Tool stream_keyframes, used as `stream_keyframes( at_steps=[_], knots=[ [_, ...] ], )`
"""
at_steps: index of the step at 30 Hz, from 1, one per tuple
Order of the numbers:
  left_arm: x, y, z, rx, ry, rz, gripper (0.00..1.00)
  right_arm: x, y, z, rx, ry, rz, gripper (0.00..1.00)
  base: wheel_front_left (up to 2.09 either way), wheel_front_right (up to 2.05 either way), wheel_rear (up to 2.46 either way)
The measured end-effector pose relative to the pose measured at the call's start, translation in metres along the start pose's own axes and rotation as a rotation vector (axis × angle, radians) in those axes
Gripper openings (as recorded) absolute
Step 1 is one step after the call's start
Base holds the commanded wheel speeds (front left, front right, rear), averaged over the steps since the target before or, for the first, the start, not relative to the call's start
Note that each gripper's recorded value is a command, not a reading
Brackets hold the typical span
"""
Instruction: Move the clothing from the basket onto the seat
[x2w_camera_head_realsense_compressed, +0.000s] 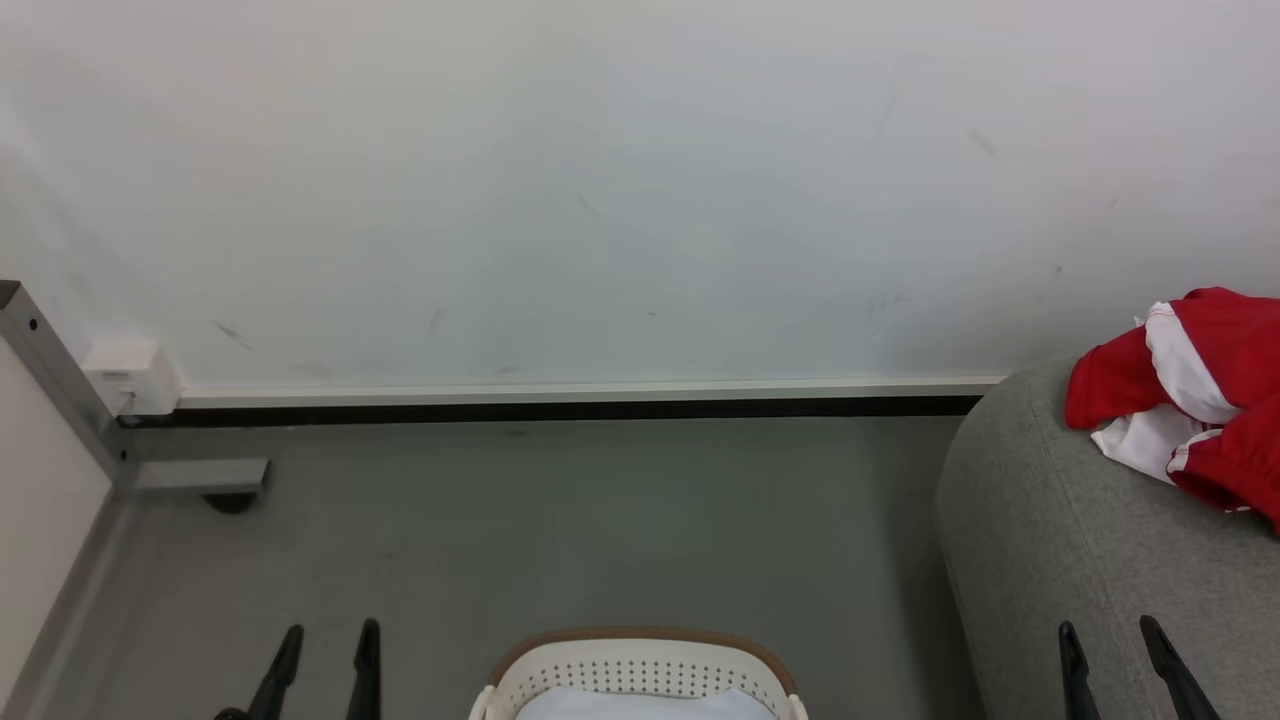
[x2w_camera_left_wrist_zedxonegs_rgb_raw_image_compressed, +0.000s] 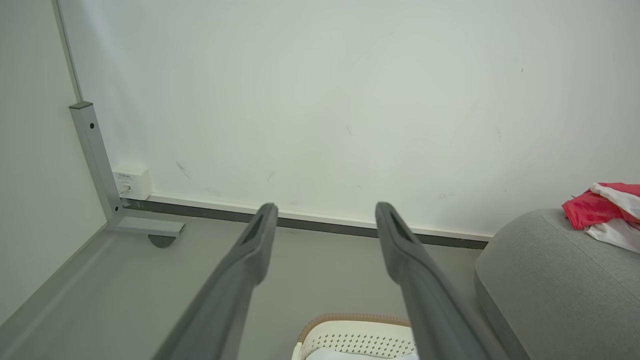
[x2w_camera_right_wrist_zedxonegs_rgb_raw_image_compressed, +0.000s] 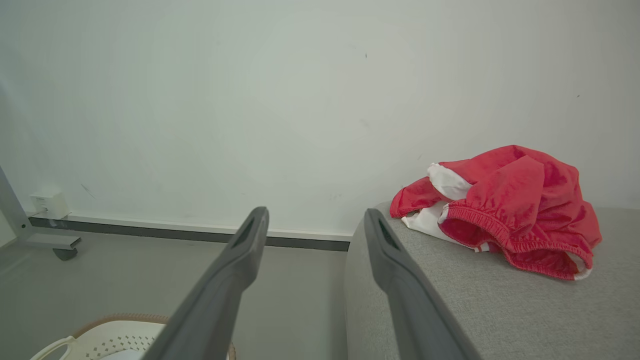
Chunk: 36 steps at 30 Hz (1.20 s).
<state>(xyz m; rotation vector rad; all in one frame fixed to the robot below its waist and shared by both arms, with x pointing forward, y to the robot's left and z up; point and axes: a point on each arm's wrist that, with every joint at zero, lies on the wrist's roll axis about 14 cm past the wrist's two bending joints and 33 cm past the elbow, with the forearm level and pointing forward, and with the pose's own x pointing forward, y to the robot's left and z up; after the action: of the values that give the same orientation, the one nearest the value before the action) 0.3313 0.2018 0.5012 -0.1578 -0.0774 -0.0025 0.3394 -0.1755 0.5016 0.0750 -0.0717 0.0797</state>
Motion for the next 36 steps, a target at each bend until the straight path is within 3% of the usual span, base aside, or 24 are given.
stream_keyframes(
  at_steps=[7, 8, 13, 36],
  knots=[
    [0.006, -0.009, 0.0, 0.003, 0.0, -0.032, 1.0, -0.001, 0.0, -0.004, 0.004, 0.012, -0.002, 1.0, 0.0, 0.0, 0.0],
    [0.005, -0.011, -0.001, 0.001, 0.004, -0.036, 0.0, -0.001, 0.0, -0.005, 0.005, 0.017, -0.002, 0.0, 0.0, 0.0, 0.0],
    [-0.004, -0.013, -0.023, -0.021, 0.075, -0.027, 0.0, -0.008, 0.002, -0.023, 0.031, 0.077, -0.01, 0.0, 0.0, 0.0, 0.0],
    [0.01, 0.002, -0.023, -0.407, 0.097, 0.078, 0.0, 0.003, -0.013, -0.024, 0.446, 0.088, -0.116, 0.0, 0.0, 0.0, 0.0]
  ],
)
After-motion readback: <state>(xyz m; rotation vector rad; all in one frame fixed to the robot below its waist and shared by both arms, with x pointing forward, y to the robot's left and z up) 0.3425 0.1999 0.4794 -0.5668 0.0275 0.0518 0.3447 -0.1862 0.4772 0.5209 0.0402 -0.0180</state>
